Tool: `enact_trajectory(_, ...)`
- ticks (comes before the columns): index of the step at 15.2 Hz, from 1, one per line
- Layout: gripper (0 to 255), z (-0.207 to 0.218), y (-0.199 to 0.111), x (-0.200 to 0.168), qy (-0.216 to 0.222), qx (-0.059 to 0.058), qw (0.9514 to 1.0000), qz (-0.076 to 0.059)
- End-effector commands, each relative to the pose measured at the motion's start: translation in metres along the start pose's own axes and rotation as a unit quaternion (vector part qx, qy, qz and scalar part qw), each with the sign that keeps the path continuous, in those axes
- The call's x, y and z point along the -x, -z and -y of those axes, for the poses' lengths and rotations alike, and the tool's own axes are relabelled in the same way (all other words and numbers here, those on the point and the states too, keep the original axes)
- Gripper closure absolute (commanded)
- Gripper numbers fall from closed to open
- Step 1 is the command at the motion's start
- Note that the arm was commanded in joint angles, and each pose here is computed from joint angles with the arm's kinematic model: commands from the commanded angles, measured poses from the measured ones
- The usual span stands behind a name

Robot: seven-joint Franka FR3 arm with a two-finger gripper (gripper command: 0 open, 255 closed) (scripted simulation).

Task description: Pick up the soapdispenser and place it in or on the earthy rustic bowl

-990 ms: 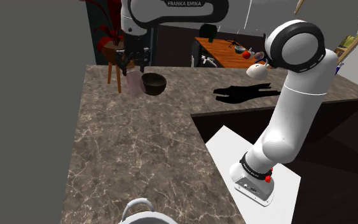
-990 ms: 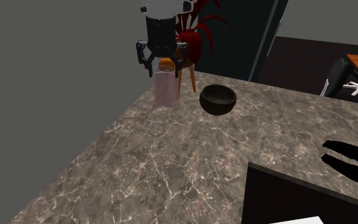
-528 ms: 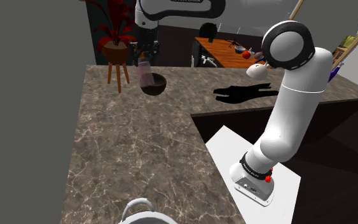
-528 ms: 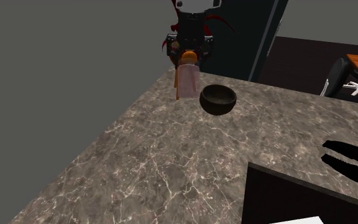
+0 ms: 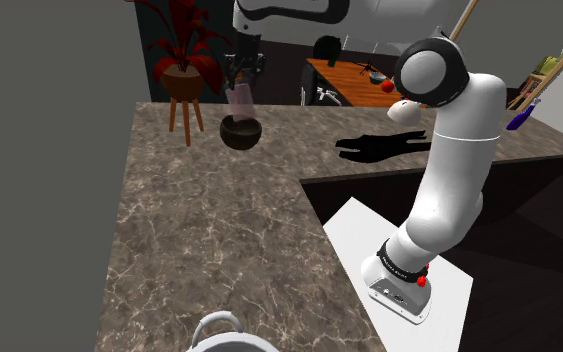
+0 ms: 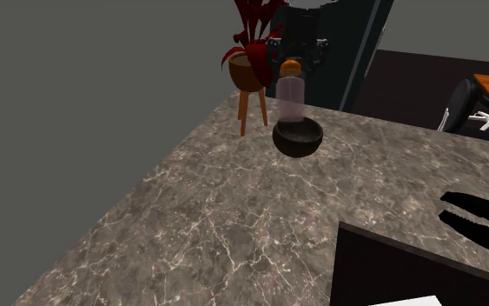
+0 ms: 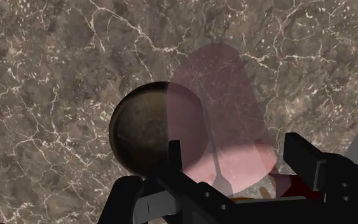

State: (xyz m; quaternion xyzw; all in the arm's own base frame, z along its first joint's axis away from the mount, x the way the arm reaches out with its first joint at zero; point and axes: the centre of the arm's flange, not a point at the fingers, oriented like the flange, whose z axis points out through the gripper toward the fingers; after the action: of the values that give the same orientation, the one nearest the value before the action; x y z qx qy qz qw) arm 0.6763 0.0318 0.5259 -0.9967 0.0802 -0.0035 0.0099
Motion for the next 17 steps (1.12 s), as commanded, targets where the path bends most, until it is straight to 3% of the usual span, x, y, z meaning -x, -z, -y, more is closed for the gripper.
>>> enact_trajectory(1,255,-0.025,-0.002,-0.013,0.000,0.000,1.0000,0.000)
enact_trajectory(4,255,-0.057,0.001,-0.031,0.000,0.000,1.0000,0.000)
enact_trajectory(17,255,-0.058,-0.068,-0.031,0.000,0.000,1.0000,0.000)
